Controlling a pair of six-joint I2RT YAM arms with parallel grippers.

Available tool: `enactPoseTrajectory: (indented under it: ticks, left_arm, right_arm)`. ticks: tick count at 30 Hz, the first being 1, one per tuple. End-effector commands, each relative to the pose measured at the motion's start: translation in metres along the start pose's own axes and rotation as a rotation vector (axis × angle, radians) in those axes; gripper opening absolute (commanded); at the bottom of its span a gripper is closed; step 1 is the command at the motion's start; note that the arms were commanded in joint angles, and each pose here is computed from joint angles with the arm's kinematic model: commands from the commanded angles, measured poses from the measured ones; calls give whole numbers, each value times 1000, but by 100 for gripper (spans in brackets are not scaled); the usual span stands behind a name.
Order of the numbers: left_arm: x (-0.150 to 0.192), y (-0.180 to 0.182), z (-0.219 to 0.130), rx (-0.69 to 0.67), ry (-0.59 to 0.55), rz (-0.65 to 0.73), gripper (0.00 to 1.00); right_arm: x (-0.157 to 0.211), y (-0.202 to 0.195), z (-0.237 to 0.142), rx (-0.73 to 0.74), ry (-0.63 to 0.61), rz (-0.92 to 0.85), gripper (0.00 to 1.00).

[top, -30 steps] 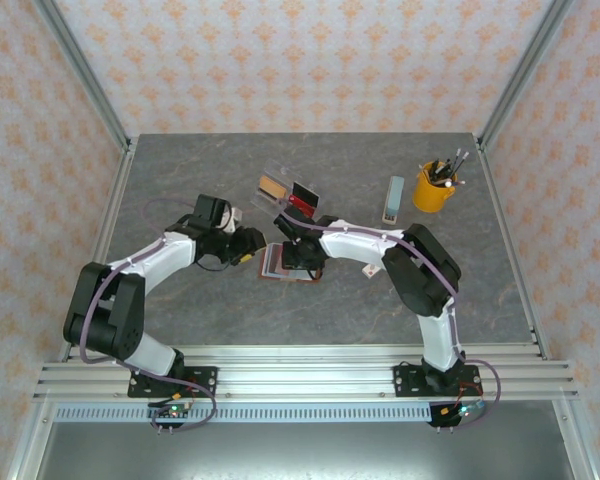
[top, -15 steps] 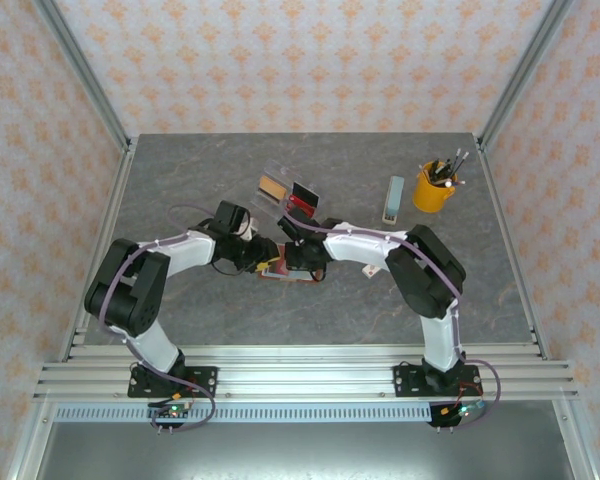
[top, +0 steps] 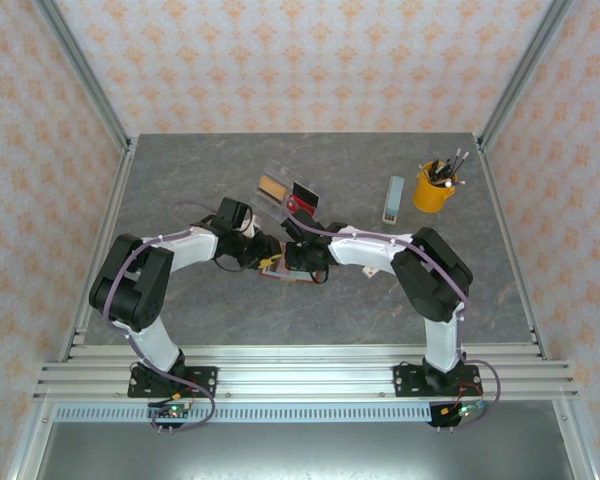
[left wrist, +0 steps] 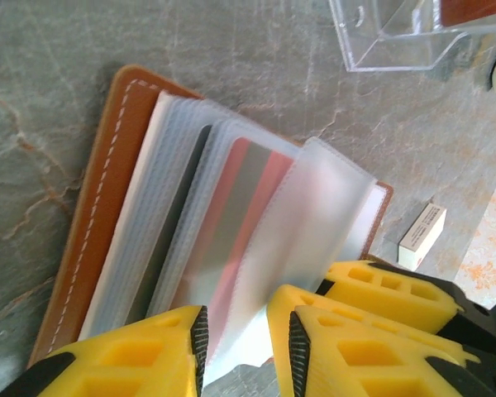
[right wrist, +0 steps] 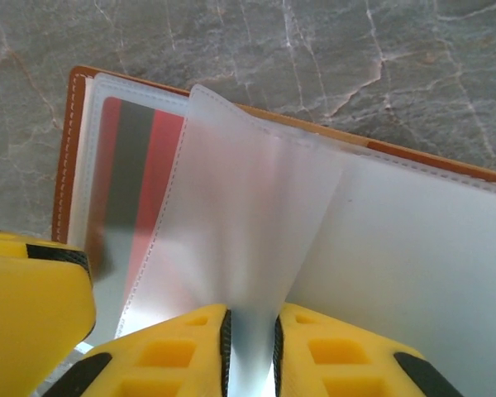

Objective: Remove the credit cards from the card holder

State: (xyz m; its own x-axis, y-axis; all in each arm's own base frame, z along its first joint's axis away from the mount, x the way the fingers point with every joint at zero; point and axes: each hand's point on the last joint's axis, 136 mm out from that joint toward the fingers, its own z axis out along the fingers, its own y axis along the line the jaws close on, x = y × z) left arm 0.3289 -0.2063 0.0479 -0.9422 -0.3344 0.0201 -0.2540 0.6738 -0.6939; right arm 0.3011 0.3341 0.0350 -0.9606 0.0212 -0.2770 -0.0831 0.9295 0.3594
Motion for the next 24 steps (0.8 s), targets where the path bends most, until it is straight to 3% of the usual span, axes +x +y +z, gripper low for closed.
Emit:
enactPoseTrajectory:
  ticks: [1, 13, 24]
  left_arm:
    - [3, -7, 1, 1, 19, 30, 33]
    - [4, 4, 10, -32, 43, 9, 33]
    - [8, -6, 13, 19, 76, -1, 32]
  right_arm:
    - [-8, 4, -9, -26, -34, 19, 19]
    - [-6, -9, -5, 15, -32, 41, 13]
    - [-6, 4, -7, -107, -31, 54, 13]
